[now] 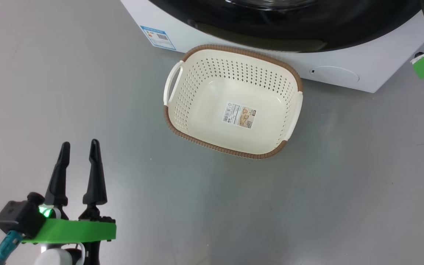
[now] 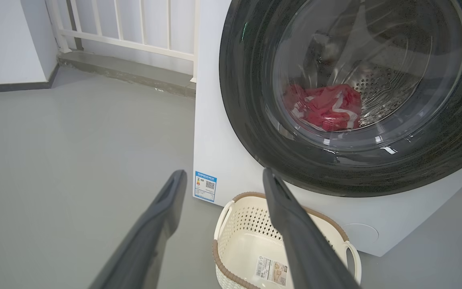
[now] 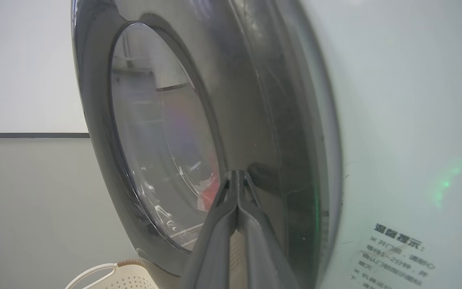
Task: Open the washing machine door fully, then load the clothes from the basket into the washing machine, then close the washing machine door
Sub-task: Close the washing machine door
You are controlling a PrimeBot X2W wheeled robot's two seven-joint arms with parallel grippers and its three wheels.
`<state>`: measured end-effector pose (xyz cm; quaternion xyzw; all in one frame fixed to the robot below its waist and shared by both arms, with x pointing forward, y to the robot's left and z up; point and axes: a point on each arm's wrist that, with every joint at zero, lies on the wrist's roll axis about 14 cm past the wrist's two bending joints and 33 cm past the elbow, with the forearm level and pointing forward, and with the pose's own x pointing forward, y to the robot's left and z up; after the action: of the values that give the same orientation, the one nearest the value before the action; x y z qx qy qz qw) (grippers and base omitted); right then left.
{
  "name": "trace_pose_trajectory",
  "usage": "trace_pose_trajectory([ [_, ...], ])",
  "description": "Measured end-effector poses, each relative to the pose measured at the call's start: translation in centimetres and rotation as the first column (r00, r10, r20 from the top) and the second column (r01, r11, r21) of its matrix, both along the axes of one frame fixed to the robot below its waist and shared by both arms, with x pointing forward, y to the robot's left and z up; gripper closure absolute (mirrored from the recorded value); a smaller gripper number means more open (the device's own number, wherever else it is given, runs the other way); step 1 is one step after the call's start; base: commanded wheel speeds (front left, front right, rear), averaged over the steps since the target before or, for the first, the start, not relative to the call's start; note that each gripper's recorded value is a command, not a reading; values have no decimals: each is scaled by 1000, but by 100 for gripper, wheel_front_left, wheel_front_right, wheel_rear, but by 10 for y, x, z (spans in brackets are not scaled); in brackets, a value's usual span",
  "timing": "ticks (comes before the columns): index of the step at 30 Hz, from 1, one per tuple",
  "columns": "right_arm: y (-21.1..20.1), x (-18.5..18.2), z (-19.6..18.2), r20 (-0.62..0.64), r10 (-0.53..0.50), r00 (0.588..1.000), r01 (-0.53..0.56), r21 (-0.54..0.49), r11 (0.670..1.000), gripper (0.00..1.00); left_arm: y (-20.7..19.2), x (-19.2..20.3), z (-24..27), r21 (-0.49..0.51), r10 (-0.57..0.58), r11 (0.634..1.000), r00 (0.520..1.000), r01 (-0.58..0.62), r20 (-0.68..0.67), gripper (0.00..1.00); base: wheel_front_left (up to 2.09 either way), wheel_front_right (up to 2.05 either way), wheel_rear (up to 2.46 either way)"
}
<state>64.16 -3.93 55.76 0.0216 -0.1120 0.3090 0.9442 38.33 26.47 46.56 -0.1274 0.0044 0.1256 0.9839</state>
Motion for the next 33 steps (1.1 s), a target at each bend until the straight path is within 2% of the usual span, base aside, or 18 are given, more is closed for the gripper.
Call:
trace_pose_trajectory([
  [18, -7, 1, 7, -22, -40, 999, 40, 2, 999, 99, -1, -1, 12, -2, -3, 1000, 999, 3, 36, 0, 0, 0, 0],
  [19, -9, 0, 9, -19, -45, 999, 45, 3, 999, 79, -1, -2, 13, -2, -4, 1000, 999, 4, 39, 0, 0, 0, 0],
  [21, -13, -5, 16, -8, -56, 998, 56, 11, 998, 27, -2, -2, 16, -2, -6, 1000, 999, 6, 48, 0, 0, 0, 0],
  [22, -16, -12, 20, -3, -57, 998, 57, 19, 998, 6, -2, -3, 19, 3, -8, 1000, 998, 8, 55, 0, 0, 0, 0],
  [23, -17, -16, 20, -3, -56, 998, 56, 20, 998, 0, -2, -4, 20, 5, -10, 1000, 998, 9, 58, 0, 0, 0, 0],
  [33, -27, -69, 25, -16, -54, 998, 55, 53, 997, 0, -9, -9, 38, 34, -37, 999, 994, 33, 106, 0, 0, 0, 0],
])
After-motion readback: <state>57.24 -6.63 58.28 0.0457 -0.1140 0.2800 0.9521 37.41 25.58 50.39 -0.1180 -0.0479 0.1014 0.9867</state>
